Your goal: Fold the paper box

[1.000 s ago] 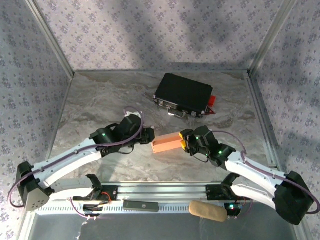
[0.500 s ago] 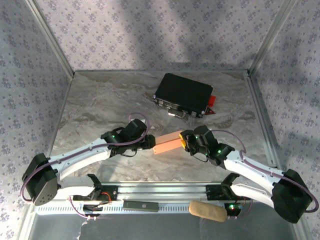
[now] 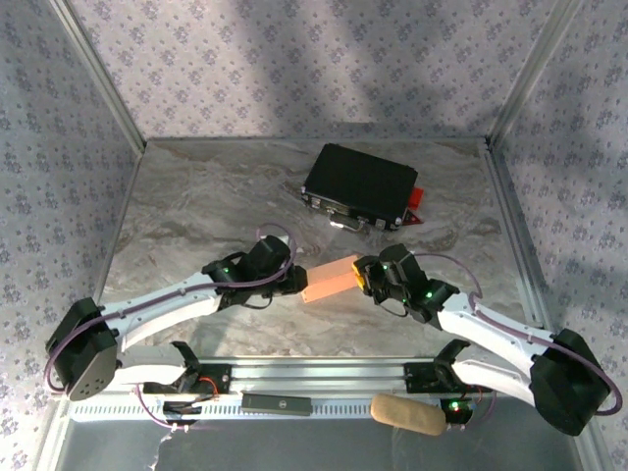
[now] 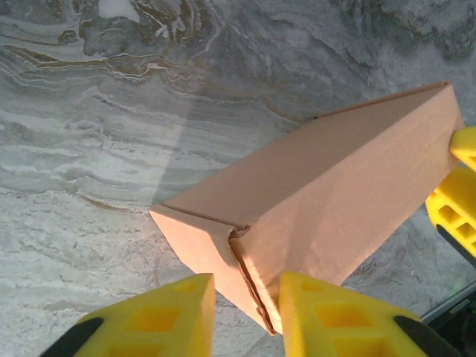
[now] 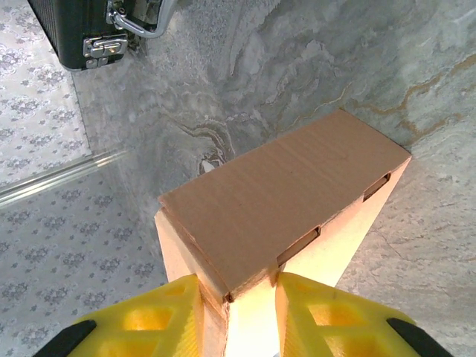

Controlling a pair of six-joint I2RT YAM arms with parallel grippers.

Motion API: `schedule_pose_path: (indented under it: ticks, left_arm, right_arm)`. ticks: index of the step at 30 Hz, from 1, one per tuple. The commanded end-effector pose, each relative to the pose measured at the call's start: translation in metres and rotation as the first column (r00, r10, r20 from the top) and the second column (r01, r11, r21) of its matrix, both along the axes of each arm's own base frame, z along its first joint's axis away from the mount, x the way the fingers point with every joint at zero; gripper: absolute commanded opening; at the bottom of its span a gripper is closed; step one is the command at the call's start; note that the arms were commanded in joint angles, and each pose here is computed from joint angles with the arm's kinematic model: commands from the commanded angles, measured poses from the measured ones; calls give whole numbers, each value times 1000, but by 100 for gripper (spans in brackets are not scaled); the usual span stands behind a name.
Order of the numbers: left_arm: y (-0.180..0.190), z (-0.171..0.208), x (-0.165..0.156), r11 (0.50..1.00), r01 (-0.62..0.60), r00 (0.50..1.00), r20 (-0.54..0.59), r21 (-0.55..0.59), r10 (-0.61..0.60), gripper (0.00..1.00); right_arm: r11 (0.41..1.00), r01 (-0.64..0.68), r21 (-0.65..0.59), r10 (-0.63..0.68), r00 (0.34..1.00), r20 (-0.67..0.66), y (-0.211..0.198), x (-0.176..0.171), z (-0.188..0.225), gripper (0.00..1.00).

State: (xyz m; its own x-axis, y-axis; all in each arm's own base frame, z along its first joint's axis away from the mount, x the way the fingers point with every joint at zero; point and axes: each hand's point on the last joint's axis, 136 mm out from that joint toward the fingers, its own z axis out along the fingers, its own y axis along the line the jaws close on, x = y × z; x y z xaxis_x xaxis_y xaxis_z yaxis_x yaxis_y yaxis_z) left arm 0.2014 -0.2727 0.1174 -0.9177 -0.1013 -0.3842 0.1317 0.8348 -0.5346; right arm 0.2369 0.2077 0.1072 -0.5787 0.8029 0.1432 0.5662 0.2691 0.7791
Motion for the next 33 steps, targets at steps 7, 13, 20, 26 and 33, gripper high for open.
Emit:
schedule_pose_path:
  ticks: [7,13,20,26,33]
  left_arm:
    - [5,-21,-19,995,35,999,-24,92,-33,20]
    - [-3,-10,-26,993,63,998,15,97,-64,20]
    - [-21,-5,-38,988,106,993,37,109,-110,20]
    - [-33,-9,-46,986,125,990,47,111,-131,19]
    - [-31,8,-49,985,118,987,95,124,-130,19]
  right_arm:
    - [971,-28,-239,-7,989,-146,-42,-27,-44,33]
    - [962,-25,-273,-14,990,-142,-55,-33,-44,36]
    - [957,33,-289,-61,994,-88,-74,-40,-37,36]
    - [957,49,-285,-77,993,-89,-79,-46,-43,36]
    - [948,35,-318,-63,995,-78,-77,-52,-43,35]
